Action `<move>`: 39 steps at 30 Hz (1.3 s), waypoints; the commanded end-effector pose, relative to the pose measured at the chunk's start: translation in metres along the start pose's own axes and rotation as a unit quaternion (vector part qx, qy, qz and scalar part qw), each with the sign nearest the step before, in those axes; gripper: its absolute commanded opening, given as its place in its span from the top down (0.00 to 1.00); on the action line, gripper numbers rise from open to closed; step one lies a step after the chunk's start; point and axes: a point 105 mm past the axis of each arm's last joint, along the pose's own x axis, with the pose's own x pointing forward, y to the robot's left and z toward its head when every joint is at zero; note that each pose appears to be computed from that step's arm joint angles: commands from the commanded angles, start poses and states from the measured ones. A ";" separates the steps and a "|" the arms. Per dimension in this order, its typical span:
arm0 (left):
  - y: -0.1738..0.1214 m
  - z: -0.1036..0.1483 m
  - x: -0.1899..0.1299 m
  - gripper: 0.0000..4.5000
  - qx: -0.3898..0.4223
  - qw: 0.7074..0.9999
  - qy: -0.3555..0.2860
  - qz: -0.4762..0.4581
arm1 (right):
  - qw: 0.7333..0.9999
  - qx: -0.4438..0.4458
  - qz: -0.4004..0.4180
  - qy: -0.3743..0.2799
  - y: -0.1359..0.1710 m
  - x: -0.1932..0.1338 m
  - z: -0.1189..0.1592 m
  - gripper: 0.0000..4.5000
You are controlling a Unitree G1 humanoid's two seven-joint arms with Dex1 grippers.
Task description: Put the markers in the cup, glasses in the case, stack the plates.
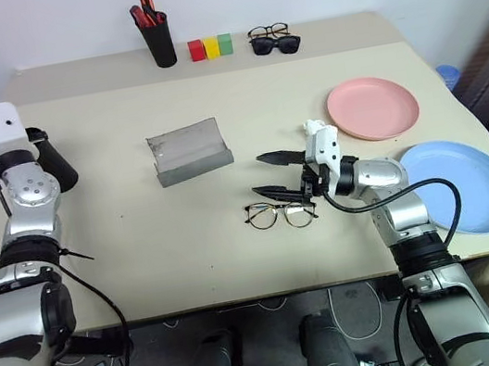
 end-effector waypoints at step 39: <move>-0.163 0.041 -0.138 0.82 0.023 0.569 0.190 -0.800 | 0.987 -0.033 -0.155 0.018 0.013 -0.056 0.028 0.32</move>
